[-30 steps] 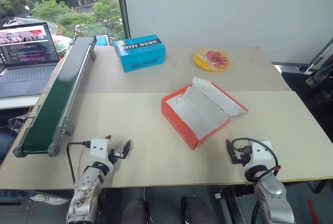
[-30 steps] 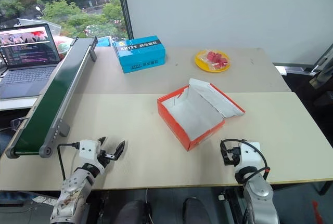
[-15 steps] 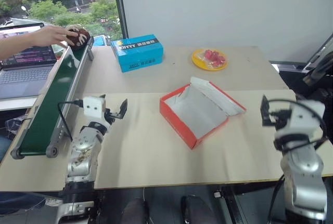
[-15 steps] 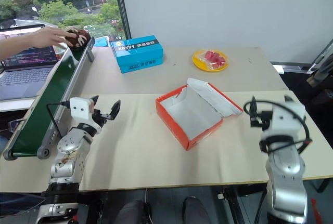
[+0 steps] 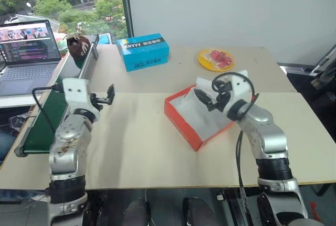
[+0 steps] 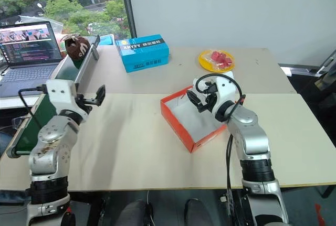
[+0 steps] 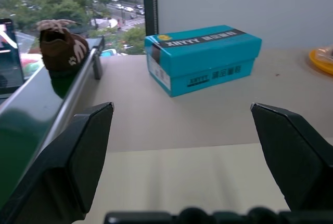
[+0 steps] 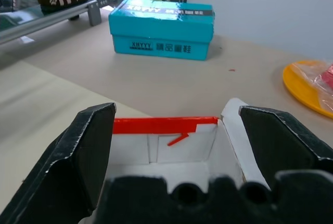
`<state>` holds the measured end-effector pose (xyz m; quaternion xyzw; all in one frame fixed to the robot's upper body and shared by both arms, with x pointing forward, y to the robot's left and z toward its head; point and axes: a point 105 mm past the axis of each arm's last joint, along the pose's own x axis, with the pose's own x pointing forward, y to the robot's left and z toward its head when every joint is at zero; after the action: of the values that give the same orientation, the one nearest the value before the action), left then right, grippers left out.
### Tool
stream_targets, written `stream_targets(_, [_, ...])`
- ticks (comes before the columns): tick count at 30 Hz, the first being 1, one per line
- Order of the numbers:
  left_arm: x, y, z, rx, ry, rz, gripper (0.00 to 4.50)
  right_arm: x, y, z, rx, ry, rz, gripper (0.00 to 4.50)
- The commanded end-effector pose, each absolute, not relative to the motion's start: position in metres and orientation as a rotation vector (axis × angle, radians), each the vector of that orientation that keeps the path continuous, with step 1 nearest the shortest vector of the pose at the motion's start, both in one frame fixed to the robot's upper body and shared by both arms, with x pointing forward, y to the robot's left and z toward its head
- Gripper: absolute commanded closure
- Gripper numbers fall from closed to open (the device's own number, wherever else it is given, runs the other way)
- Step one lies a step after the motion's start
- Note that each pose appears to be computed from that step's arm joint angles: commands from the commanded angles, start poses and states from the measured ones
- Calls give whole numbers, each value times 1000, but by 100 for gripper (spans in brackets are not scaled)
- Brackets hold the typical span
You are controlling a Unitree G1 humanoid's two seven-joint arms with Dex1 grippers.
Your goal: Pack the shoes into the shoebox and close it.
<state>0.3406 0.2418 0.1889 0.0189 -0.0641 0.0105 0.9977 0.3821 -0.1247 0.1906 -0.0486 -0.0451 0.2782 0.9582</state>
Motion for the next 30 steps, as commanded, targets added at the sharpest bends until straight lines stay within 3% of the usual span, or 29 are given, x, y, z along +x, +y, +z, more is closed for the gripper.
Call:
stream_targets(1, [326, 252, 204, 40, -161, 67, 0, 383, -108, 212, -65, -174, 633, 4])
stream_targets(13, [314, 332, 179, 28, -29, 279, 0, 346, -50, 198, -25, -93, 1039, 4])
stream_targets(20, [322, 365, 144, 56, 124, 255, 0, 341, -43, 185, -92, -60, 1085, 4])
stream_targets(30, [334, 384, 146, 38, 141, 267, 0, 347, -53, 185, -85, -69, 1025, 4])
